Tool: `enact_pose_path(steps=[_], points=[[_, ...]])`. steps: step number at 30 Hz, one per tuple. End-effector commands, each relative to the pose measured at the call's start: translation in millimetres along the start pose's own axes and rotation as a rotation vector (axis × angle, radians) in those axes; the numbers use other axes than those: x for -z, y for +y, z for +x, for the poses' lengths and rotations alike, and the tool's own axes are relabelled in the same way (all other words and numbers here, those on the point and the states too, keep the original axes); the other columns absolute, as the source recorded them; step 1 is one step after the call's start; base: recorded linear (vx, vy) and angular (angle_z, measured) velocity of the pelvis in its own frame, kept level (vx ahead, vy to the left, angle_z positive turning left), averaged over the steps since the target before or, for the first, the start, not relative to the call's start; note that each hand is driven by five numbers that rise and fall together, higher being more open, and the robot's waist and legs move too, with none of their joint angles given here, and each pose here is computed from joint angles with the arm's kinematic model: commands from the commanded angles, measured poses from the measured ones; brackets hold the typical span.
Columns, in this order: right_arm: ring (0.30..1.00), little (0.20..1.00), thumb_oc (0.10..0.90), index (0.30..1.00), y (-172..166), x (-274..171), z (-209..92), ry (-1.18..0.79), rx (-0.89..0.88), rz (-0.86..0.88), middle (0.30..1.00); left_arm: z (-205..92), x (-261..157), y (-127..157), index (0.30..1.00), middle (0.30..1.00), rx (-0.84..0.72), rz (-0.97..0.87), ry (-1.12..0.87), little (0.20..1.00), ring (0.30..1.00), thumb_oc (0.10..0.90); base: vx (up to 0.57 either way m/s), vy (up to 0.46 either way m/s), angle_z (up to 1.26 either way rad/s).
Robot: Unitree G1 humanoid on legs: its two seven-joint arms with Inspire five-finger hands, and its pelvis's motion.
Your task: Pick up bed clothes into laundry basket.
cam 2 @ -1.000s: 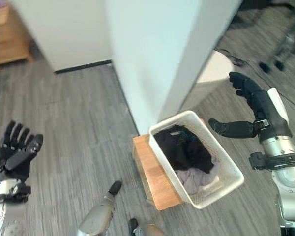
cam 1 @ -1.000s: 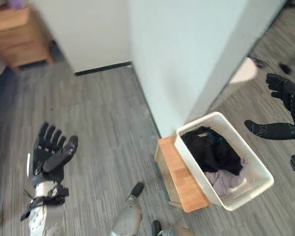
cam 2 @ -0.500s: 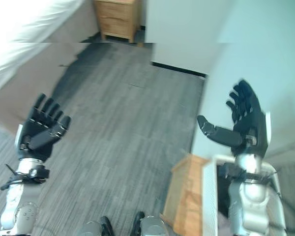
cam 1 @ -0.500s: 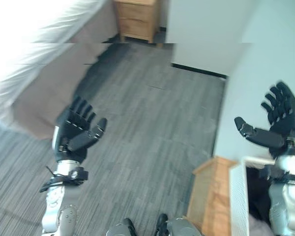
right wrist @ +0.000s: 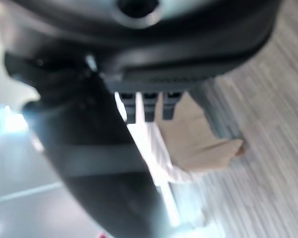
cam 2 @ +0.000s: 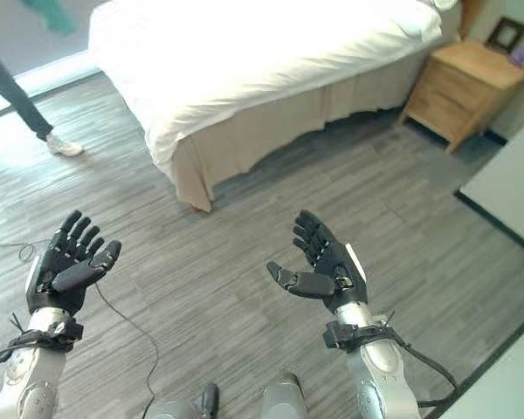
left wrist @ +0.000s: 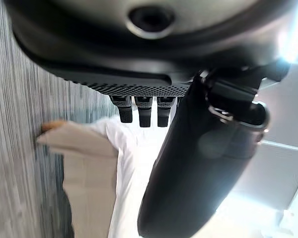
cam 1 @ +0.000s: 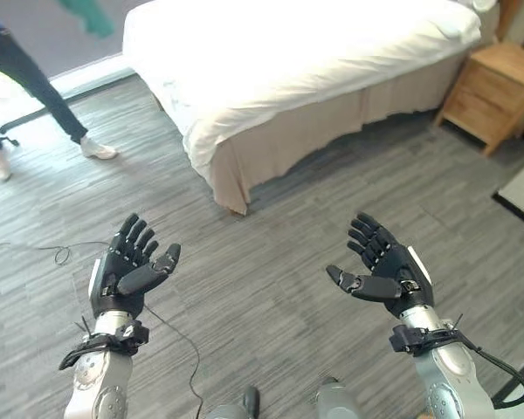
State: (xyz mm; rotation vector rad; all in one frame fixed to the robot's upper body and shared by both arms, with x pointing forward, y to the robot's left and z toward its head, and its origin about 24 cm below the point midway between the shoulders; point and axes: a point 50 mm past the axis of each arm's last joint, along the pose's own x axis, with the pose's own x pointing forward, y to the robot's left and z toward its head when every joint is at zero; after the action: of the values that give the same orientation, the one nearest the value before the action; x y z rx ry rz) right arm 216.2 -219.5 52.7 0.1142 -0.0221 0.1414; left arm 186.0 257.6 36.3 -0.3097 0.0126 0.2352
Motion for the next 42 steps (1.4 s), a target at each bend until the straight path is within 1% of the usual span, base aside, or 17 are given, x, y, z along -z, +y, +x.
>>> enact_pose_path(steps=[1,4,8,10,13,16,17,21,27,34,35,37,38,39,40,41,42], points=[[0.9,0.9,0.8,0.9,13,-49,25,-0.26,-0.103,-0.009,0.9,12,-40,-25,0.9,0.9,0.147,-0.028,-0.238,0.9,0.9,0.8,-0.04,-0.165,0.05],[0.9,0.9,0.8,0.9,5,-55,21,-0.293,-0.089,0.008,0.9,14,-29,-34,0.9,0.9,0.18,-0.064,-0.202,0.9,0.9,0.8,-0.06,-0.233,0.25],[0.9,0.9,0.8,0.9,-4,-44,10,-0.244,-0.022,-0.009,0.9,24,-30,-53,0.9,0.9,0.267,-0.065,-0.206,0.9,0.9,0.8,-0.12,-0.09,0.62],[0.9,0.9,0.8,0.9,-5,-42,8,-0.24,-0.013,0.001,0.9,23,-26,-53,0.9,0.9,0.271,-0.063,-0.19,0.9,0.9,0.8,-0.05,-0.004,0.2],[0.9,0.9,0.8,0.9,-6,-30,1,-0.221,0.027,0.075,0.9,18,-19,-51,0.9,0.9,0.267,-0.057,-0.154,0.9,0.9,0.8,0.02,0.04,-0.02],[0.9,0.9,0.8,0.9,6,-21,5,-0.202,-0.006,0.142,0.9,17,-23,-48,0.9,0.9,0.261,-0.036,-0.167,0.9,0.9,0.8,-0.01,0.048,-0.18],[0.9,0.9,0.8,0.9,12,-22,8,-0.184,-0.061,0.09,0.9,17,-22,-45,0.9,0.9,0.244,-0.029,-0.162,0.9,0.9,0.8,-0.02,0.039,-0.18],[0.9,0.9,0.8,0.9,17,-30,12,-0.201,-0.098,0.044,0.9,16,-18,-40,0.9,0.9,0.214,-0.032,-0.15,0.9,0.9,0.8,0.0,0.037,-0.08],[0.9,0.9,0.8,0.9,19,-26,13,-0.183,-0.098,0.045,0.9,11,-14,-46,0.9,0.9,0.254,-0.041,-0.133,0.9,0.9,0.8,0.01,0.019,0.0],[0.9,0.9,0.8,0.9,14,-23,11,-0.163,-0.06,0.012,0.9,10,-17,-40,0.9,0.9,0.222,-0.016,-0.146,0.9,0.9,0.8,0.0,0.005,0.0],[0.9,0.9,0.8,0.9,-46,-15,-28,-0.09,0.204,0.012,0.9,29,-14,-44,0.9,0.9,0.317,0.032,-0.057,0.9,0.9,0.8,-0.08,0.014,-0.03],[0.9,0.9,0.8,0.9,-42,-13,-22,-0.095,0.211,0.039,0.9,23,-9,-30,0.9,0.9,0.254,0.08,-0.035,0.9,0.9,0.8,-0.15,0.007,0.17],[0.9,0.9,0.8,0.9,-42,-13,-22,-0.095,0.211,0.039,0.9,23,-9,-29,0.9,0.9,0.254,0.081,-0.035,0.9,0.9,0.8,-0.28,-0.093,-0.01],[0.9,0.9,0.8,0.9,-29,-11,-8,-0.074,0.118,0.012,0.9,22,-19,-17,0.9,0.9,0.184,0.088,-0.082,0.9,0.9,0.8,-0.22,-0.09,-0.15],[0.9,0.9,0.8,0.9,-29,-11,-7,-0.074,0.116,0.012,0.9,22,-19,-17,0.9,0.9,0.183,0.088,-0.082,0.9,0.9,0.8,-0.22,-0.105,-0.6],[0.9,0.9,0.8,0.9,-31,-11,-7,-0.047,0.101,-0.025,0.9,20,-23,-9,0.9,0.9,0.152,0.1,-0.097,0.9,0.9,0.8,-0.01,-0.021,-0.37],[0.9,0.9,0.8,0.9,-29,-16,-2,-0.052,0.084,-0.065,0.9,19,-26,-9,0.9,0.9,0.14,0.104,-0.116,0.9,0.9,0.8,-0.02,-0.028,-0.34]])
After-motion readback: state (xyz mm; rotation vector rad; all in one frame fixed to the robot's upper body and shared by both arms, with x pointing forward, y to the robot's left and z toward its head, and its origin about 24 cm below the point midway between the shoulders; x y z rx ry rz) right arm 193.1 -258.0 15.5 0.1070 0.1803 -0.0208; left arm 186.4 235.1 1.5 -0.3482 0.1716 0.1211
